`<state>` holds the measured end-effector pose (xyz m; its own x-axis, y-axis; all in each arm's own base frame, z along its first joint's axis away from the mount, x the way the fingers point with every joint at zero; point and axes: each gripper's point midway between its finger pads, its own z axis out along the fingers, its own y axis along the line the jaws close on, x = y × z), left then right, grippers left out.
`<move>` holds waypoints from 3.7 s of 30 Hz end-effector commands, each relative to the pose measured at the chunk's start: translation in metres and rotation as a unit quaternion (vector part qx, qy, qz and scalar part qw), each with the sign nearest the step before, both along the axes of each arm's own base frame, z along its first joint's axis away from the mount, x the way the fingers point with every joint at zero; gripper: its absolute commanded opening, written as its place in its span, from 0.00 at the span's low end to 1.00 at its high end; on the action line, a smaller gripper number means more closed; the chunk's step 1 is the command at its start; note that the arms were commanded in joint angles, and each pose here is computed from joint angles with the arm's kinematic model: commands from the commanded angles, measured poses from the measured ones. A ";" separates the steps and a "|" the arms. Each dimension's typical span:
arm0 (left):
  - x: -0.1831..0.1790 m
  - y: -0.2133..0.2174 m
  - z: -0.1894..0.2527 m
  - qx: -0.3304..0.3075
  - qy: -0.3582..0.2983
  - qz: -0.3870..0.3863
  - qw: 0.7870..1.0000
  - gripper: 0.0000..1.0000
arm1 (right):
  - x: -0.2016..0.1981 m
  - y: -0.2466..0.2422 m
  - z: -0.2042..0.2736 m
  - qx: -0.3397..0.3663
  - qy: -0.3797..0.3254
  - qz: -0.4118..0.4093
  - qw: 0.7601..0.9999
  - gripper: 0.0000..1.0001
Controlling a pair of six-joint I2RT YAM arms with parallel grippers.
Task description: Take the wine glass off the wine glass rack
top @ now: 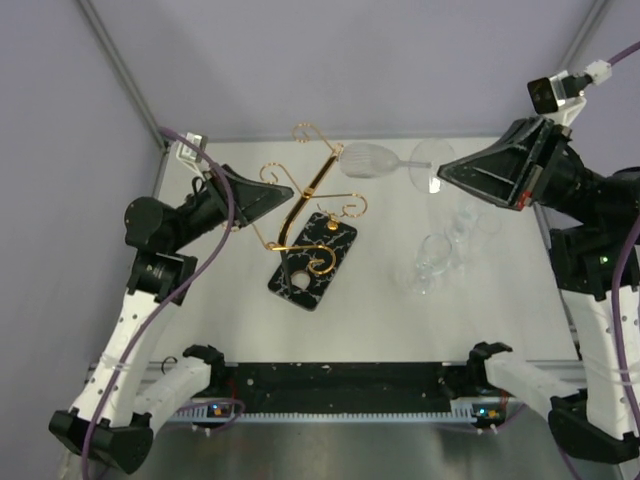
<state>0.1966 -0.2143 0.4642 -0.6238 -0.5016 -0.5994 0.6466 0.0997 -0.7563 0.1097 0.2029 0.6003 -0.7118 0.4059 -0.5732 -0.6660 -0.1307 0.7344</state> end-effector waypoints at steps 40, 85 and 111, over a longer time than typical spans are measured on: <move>-0.055 -0.013 0.082 -0.173 -0.098 -0.175 0.964 0.55 | -0.021 0.031 0.019 0.061 -0.004 0.085 0.995 0.00; -0.076 0.003 0.093 -0.196 -0.164 -0.137 0.957 0.00 | 0.046 0.029 -0.146 0.011 0.134 0.040 0.990 0.44; -0.056 -0.006 0.092 -0.087 -0.174 -0.050 0.980 0.00 | 0.067 -0.010 -0.248 -0.125 0.154 -0.099 0.975 0.44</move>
